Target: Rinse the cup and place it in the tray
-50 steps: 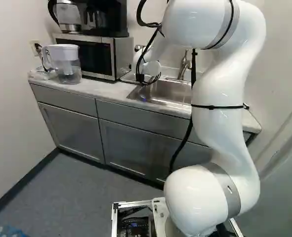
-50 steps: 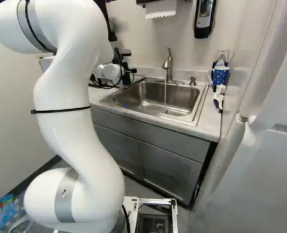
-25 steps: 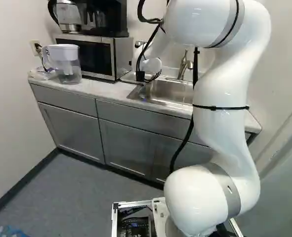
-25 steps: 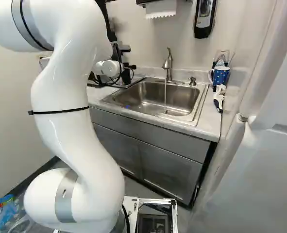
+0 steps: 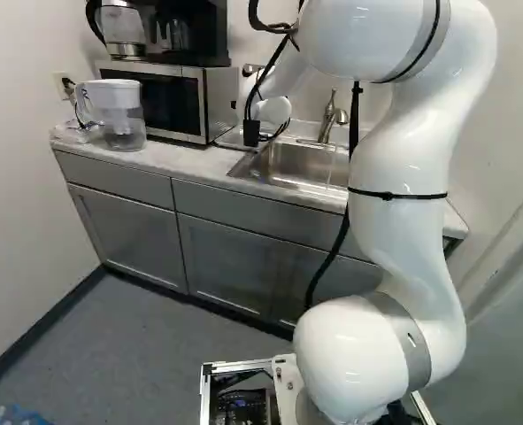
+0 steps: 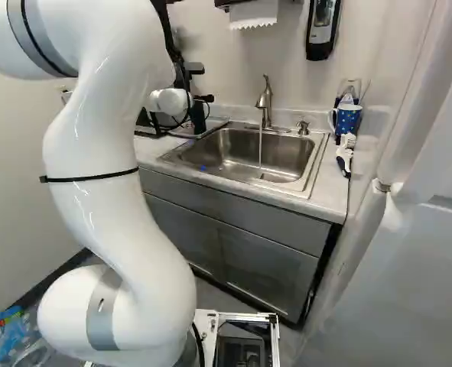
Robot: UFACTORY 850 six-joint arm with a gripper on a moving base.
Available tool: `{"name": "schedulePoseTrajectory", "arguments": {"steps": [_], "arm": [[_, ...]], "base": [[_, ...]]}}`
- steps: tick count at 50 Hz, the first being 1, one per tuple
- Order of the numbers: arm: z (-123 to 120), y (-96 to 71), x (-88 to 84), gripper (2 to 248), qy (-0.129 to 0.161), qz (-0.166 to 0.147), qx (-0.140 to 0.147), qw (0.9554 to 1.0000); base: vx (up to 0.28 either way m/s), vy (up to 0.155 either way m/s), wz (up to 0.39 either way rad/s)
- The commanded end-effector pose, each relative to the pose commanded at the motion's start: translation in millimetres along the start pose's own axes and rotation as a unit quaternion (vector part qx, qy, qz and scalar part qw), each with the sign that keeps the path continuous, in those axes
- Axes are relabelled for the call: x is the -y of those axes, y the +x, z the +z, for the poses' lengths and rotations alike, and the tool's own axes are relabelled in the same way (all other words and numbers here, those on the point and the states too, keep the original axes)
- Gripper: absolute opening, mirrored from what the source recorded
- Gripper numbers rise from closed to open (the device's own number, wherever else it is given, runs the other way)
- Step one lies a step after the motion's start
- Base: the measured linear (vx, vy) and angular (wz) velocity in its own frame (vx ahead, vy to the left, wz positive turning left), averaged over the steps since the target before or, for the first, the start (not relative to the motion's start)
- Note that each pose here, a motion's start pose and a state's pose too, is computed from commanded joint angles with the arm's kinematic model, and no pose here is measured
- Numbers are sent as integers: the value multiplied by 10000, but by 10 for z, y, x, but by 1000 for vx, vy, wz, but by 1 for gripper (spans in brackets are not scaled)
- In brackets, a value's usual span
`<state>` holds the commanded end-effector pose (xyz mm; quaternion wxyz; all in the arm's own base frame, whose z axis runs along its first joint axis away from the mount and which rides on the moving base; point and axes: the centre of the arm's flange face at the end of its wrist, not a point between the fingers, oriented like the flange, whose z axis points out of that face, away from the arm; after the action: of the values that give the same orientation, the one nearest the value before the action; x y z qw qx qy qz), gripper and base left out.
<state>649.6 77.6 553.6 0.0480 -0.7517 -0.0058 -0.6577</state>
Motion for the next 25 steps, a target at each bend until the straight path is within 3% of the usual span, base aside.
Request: {"name": "schedulePoseTrajectory", "arguments": {"steps": [25], "arm": [[-55,278,7,247,9,11,-239,9997]], "base": [[0,0,0]]}}
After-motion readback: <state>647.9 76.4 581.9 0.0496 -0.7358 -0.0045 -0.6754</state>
